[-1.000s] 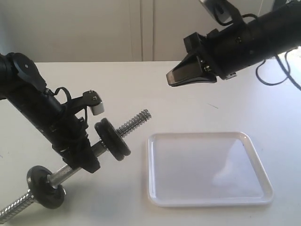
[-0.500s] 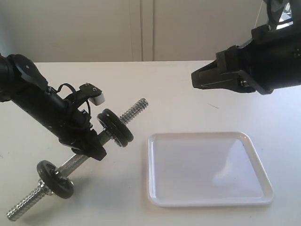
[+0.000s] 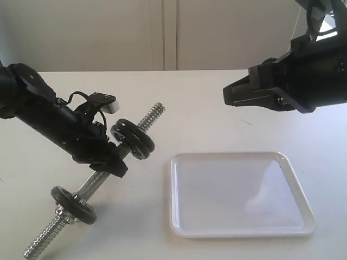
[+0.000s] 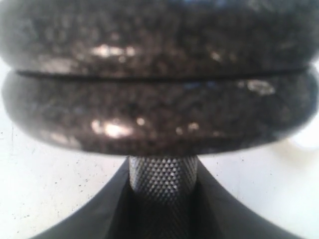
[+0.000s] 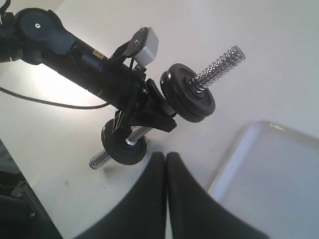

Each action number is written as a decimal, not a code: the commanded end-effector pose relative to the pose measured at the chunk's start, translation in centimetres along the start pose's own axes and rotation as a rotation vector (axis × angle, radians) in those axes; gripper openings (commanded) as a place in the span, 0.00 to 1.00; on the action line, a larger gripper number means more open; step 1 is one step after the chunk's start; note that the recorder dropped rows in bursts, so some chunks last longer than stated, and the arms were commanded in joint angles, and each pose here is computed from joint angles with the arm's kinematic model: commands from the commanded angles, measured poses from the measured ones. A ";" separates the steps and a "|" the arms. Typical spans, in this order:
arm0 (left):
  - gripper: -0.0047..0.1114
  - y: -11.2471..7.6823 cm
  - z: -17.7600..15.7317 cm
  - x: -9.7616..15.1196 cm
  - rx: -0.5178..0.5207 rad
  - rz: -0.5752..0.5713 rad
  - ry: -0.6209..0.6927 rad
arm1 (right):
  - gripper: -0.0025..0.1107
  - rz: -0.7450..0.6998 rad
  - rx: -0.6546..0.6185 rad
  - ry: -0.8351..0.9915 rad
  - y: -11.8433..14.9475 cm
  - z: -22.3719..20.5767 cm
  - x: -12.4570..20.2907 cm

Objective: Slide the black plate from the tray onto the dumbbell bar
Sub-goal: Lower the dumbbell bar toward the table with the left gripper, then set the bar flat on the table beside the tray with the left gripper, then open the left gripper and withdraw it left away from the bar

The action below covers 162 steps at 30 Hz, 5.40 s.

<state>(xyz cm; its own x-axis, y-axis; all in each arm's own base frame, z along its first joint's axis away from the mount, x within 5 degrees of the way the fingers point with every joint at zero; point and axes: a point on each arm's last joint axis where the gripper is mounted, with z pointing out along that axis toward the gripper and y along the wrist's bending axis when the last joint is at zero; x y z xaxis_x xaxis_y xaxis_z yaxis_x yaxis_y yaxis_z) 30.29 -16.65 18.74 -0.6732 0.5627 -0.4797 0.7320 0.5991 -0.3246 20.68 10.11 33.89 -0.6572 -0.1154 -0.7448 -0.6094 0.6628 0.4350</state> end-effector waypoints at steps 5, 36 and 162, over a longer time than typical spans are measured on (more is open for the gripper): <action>0.04 -2.4 0.4 -3.1 0.224 -0.322 -0.228 | 0.02 0.003 0.000 -0.009 0.0 0.0 0.0; 0.04 -1.9 2.5 -1.7 0.109 -0.522 -0.262 | 0.02 0.006 -0.003 -0.011 0.1 0.0 0.0; 0.63 -0.3 -0.8 1.3 0.257 -0.461 -0.150 | 0.02 0.007 -0.002 -0.014 0.1 0.0 0.0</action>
<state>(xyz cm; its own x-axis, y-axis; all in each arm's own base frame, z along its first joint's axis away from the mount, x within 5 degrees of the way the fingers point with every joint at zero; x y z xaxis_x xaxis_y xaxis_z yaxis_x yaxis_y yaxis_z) 29.29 -16.42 17.25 -0.9292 0.1787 -0.3235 0.3611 0.6258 -0.6914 20.68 10.12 33.90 -0.6576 -0.1136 -0.7448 -0.6090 0.6621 0.4367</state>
